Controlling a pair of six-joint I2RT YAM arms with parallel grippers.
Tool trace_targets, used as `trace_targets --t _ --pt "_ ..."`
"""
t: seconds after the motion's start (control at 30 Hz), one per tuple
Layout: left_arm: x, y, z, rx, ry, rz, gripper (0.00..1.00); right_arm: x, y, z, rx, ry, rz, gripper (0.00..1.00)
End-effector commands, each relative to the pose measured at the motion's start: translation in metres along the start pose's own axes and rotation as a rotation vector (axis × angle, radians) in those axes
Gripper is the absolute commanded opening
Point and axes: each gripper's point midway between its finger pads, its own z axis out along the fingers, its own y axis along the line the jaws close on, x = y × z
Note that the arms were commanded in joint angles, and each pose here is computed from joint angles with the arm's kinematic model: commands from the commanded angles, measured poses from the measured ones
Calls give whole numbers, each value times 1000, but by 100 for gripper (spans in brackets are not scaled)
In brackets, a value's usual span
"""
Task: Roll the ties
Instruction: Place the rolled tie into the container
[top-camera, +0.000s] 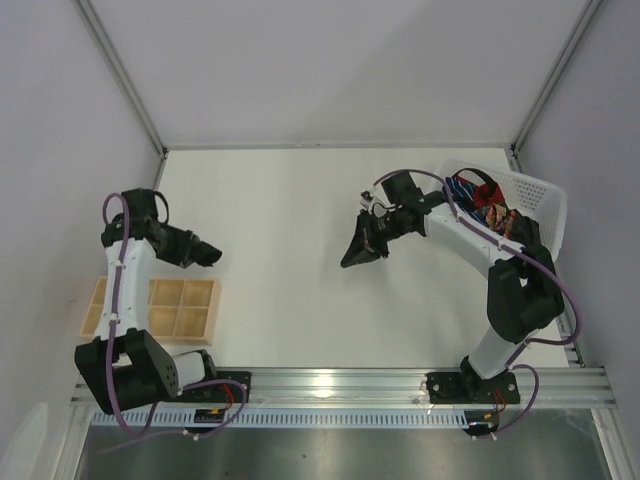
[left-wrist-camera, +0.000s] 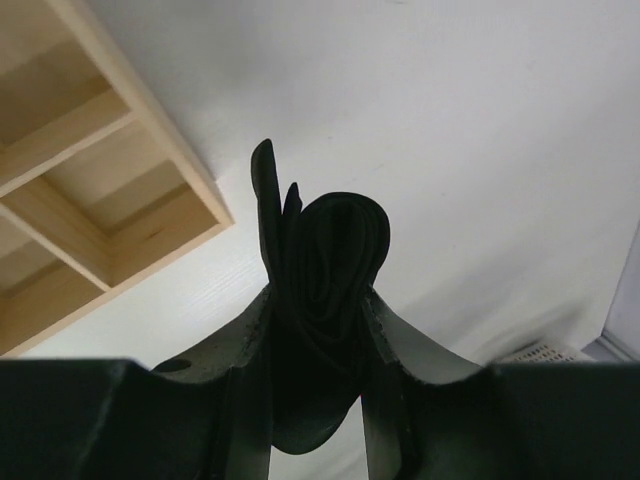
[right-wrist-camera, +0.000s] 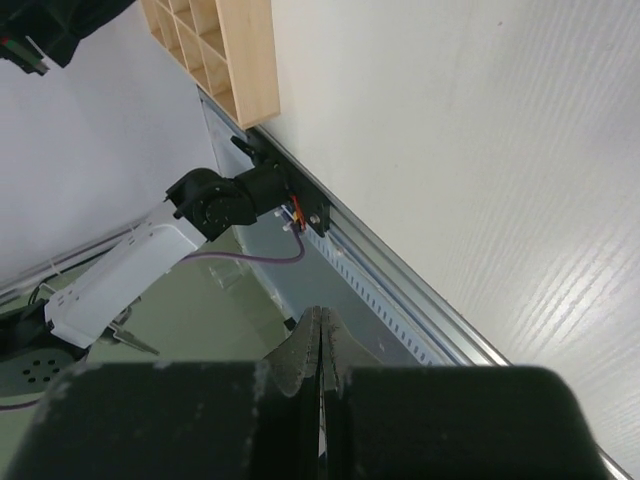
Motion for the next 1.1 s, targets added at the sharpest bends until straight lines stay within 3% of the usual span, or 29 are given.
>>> trace_targets --t 0.0,0.3,0.67,1.07 --pt "6 36 8 -103 0 -82 1 9 27 -5 -61 19 -64 0" --pt "6 65 33 -177 -4 -105 1 6 26 -6 -35 24 -72 0" --pt "-1 103 31 -307 -80 -186 0 3 27 -6 -24 18 -78 0" --pt "13 134 38 -431 -69 -264 0 3 24 -5 -16 22 -71 0"
